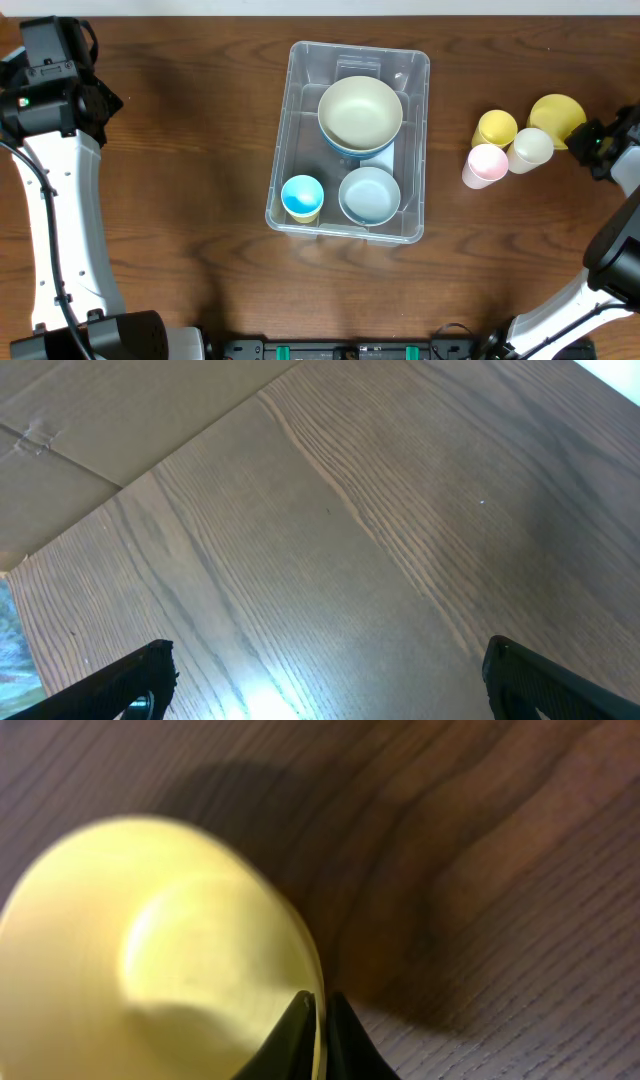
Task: Pack container
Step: 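Grasp the yellow bowl rim with the right gripper and lift, then lower the yellow bowl onto the grey bowl in the container, then open the right gripper and withdraw it to the pink cup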
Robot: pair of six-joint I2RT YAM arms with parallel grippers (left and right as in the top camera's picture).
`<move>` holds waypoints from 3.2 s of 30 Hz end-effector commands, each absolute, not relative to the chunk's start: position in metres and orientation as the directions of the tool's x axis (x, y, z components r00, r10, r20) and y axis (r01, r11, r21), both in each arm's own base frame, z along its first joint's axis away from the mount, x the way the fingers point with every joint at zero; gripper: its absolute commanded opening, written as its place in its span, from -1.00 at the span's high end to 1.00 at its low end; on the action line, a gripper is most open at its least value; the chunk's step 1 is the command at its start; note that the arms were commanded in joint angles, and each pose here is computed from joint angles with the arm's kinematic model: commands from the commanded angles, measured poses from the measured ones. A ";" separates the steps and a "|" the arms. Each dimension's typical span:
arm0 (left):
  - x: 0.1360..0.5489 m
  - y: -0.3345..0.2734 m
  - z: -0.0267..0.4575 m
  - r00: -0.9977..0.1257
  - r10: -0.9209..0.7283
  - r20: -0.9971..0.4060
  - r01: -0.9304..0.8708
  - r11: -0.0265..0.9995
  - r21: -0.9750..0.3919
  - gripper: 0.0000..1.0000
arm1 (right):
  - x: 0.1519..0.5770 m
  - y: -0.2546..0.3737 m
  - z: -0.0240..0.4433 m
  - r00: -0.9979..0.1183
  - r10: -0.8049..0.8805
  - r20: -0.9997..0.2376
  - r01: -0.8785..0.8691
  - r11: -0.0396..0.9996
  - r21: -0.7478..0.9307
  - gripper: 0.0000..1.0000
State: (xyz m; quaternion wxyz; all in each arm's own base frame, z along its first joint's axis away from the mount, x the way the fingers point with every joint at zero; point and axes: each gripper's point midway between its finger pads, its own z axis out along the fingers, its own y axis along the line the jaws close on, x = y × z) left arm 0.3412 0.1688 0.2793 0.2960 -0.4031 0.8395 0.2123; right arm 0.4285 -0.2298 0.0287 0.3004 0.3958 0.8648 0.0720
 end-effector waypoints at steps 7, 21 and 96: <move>0.340 0.172 0.280 -0.490 -0.554 -0.674 -0.813 0.569 0.123 -0.96 | 0.422 -0.243 0.053 -0.471 0.735 -0.489 0.652 0.663 0.369 0.97; 0.340 0.172 0.280 -0.490 -0.554 -0.674 -0.813 0.569 0.123 -0.96 | 0.412 -0.212 0.244 -0.307 0.586 -0.750 0.459 0.782 0.422 0.97; 0.340 0.172 0.280 -0.490 -0.554 -0.673 -0.813 0.570 0.122 -0.96 | 0.330 -0.065 0.130 -0.796 0.519 -0.311 0.490 0.855 0.171 -0.08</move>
